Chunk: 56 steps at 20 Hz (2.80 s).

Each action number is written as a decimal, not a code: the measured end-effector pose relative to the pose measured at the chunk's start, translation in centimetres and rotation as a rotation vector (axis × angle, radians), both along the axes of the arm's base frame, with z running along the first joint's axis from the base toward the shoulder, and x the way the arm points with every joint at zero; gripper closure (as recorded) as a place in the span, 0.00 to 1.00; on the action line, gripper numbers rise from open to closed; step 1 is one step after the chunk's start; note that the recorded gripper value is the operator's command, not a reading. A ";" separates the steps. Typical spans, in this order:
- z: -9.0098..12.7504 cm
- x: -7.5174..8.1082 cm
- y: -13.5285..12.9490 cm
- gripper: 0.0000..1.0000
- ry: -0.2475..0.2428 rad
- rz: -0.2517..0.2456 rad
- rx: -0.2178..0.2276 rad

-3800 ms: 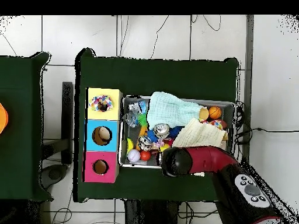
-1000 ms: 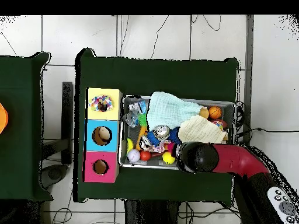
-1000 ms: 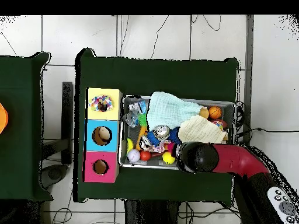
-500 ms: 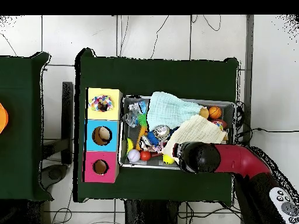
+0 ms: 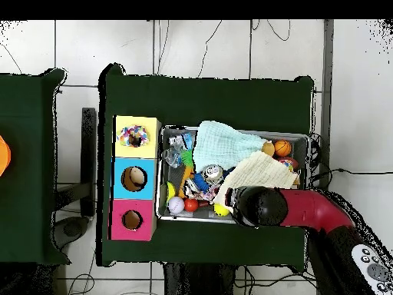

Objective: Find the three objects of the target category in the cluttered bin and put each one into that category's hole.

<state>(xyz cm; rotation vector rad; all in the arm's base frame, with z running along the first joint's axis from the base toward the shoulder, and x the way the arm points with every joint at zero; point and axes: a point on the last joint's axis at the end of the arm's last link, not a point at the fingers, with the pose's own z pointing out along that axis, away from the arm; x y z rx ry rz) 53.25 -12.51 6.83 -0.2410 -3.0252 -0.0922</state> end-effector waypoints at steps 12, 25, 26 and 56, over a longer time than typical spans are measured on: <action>-2.0 1.5 5.7 0.00 -0.080 0.081 0.030; -2.2 0.3 6.3 0.00 -0.063 0.086 0.043; -2.2 0.2 6.1 0.00 -0.063 0.083 0.043; -4.3 -3.6 8.3 0.00 -0.013 0.124 0.073</action>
